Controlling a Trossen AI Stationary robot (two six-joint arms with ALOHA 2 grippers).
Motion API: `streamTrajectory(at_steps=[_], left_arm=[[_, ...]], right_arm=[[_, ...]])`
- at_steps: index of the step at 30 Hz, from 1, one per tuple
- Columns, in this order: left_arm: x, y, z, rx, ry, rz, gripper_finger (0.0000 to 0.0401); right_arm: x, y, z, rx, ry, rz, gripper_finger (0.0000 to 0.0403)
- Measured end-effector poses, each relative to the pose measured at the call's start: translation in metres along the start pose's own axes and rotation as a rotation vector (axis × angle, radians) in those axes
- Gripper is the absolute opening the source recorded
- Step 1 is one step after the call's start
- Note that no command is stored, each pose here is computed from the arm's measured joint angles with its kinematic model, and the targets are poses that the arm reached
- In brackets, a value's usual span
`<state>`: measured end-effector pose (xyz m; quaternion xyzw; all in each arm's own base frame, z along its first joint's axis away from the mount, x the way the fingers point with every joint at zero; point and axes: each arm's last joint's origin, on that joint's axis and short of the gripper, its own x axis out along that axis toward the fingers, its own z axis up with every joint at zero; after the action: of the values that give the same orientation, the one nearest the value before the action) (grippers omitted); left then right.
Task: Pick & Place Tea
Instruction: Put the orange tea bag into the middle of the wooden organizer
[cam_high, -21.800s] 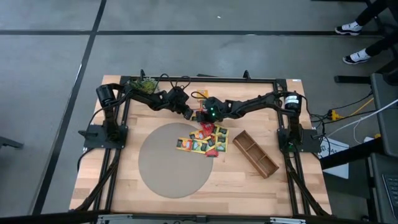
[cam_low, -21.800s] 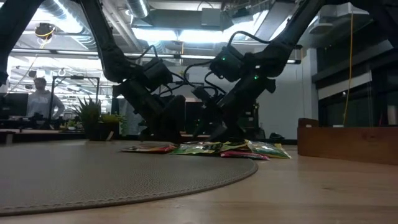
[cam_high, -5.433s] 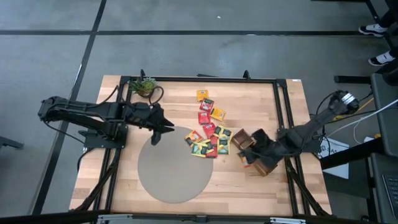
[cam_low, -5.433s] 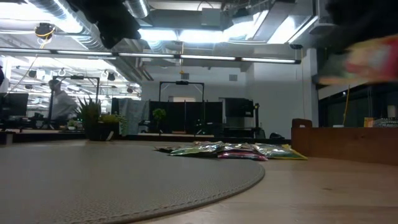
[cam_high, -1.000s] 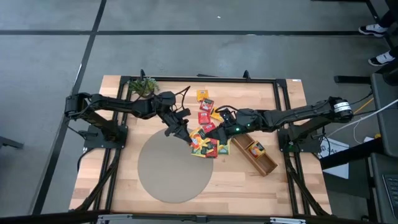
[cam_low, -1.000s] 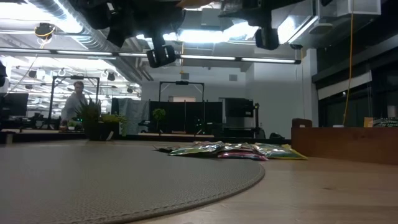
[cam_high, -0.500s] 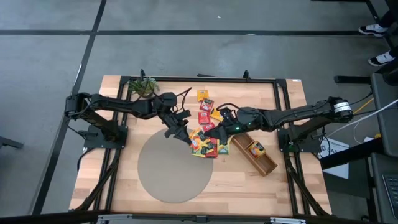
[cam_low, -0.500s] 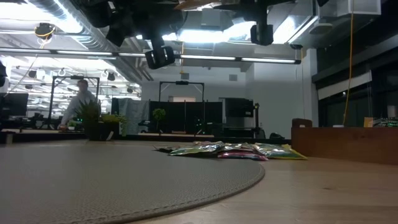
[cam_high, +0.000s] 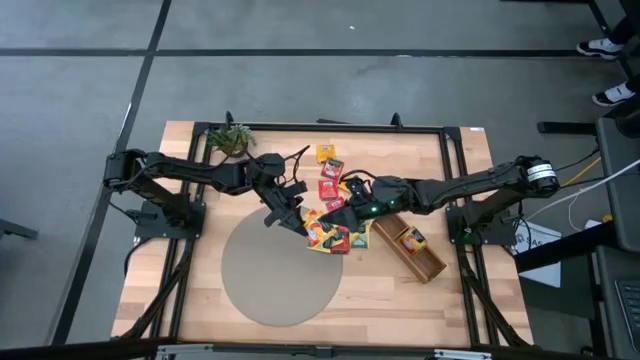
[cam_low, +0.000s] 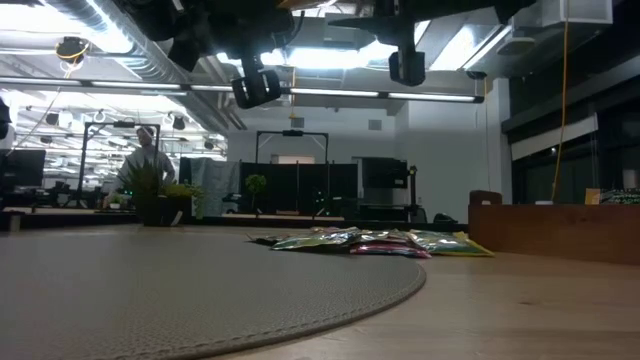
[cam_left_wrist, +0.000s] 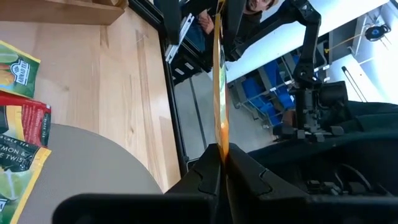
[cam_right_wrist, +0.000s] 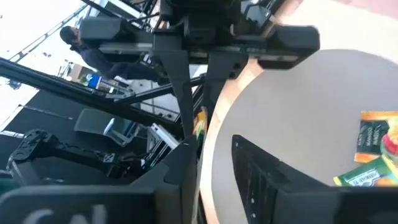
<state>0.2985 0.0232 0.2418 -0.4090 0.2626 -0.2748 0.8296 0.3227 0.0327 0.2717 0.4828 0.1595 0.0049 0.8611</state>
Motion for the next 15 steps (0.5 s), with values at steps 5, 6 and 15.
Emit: streamTrajectory(at_steps=[5,6,15], left_arm=[[0.0,0.0001,-0.0001,-0.001,0.0,0.001,0.0008],[0.0,0.0002,-0.0002,-0.001,0.0,0.001,0.0009],[0.0,0.0008,-0.0002,-0.004,-0.008,0.013,0.0034]], right_arm=[[0.0001,0.0008,-0.0006,-0.006,0.026,0.022,0.0034],[0.0001,0.001,-0.0005,-0.009,0.026,0.024,0.0019],[0.0001,0.001,-0.0006,-0.014,0.027,0.024,0.0005]])
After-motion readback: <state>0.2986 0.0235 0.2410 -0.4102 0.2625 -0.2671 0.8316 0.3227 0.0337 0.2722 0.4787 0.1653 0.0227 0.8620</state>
